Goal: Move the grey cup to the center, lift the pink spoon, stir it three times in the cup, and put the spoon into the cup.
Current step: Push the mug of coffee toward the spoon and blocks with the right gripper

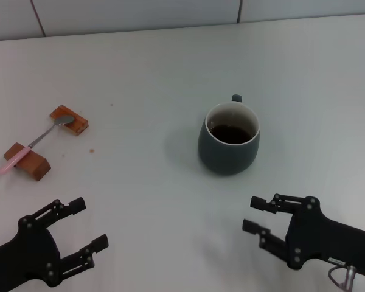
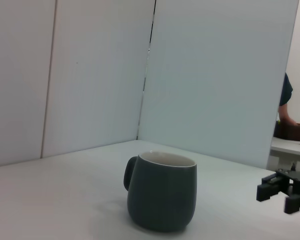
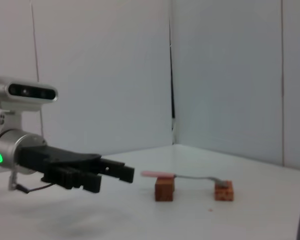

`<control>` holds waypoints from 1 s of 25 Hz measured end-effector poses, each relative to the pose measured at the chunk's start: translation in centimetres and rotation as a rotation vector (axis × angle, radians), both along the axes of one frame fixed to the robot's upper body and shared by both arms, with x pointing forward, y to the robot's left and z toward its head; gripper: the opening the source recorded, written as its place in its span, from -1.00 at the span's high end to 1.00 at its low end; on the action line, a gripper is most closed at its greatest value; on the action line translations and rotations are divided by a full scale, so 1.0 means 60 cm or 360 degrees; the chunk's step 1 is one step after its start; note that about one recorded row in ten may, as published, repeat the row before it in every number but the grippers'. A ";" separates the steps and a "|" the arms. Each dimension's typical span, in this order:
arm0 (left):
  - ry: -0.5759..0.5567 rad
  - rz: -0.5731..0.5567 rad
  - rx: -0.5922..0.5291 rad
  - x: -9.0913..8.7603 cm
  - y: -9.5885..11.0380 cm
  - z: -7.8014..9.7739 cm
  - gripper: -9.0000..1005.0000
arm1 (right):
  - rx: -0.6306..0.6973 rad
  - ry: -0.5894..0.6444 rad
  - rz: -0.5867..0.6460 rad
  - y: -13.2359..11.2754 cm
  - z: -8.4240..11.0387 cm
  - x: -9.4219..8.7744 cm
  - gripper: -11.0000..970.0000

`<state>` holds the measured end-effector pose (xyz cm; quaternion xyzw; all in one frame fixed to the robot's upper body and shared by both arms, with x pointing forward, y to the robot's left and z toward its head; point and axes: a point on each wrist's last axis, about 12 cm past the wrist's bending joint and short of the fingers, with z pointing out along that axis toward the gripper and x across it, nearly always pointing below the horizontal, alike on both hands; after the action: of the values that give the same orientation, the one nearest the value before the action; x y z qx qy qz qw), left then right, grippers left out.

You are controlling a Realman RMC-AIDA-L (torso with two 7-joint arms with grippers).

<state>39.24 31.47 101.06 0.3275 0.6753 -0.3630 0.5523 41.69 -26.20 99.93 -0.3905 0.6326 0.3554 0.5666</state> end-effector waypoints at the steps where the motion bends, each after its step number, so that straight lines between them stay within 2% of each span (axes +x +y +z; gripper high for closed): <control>1: 0.0000 -0.0002 0.0000 0.000 0.000 0.000 -0.58 | 0.0017 -0.0019 -0.0025 0.000 0.002 0.000 -0.19; 6: -0.0004 0.0002 0.0000 0.001 0.001 0.001 -0.58 | 0.0153 -0.0245 -0.0284 -0.019 0.019 -0.012 -0.01; 11: -0.0008 0.0002 -0.0001 0.004 0.001 0.002 -0.57 | 0.0252 -0.0435 -0.0693 -0.054 0.034 -0.020 0.41; 14: -0.0010 0.0001 -0.0002 0.005 0.000 0.002 -0.57 | 0.0261 -0.0456 -0.0941 -0.073 0.034 -0.012 0.87; 15: -0.0011 0.0001 -0.0002 0.005 0.000 0.002 -0.57 | 0.0220 -0.0408 -0.1045 -0.078 0.026 0.000 0.88; 16: -0.0011 0.0001 -0.0002 0.005 0.000 0.002 -0.57 | 0.0220 -0.0408 -0.1045 -0.078 0.026 0.000 0.89; 17: -0.0011 0.0000 -0.0002 0.005 0.000 0.002 -0.57 | 0.0152 -0.0359 -0.1105 -0.077 0.016 0.016 0.90; 21: -0.0013 -0.0003 -0.0006 0.005 0.000 0.003 -0.57 | 0.0010 -0.0344 -0.1126 -0.060 0.003 0.039 0.93; 22: -0.0013 -0.0002 -0.0006 0.005 0.000 0.003 -0.57 | -0.0085 -0.0352 -0.1105 -0.047 -0.004 0.051 0.93; 25: -0.0011 0.0002 -0.0005 0.006 0.000 0.003 -0.57 | -0.0196 -0.0366 -0.1062 -0.031 -0.010 0.067 0.92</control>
<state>39.57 31.48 101.22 0.3275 0.6728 -0.3627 0.5554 45.69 -28.09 99.33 -0.2334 0.6775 0.0658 0.6944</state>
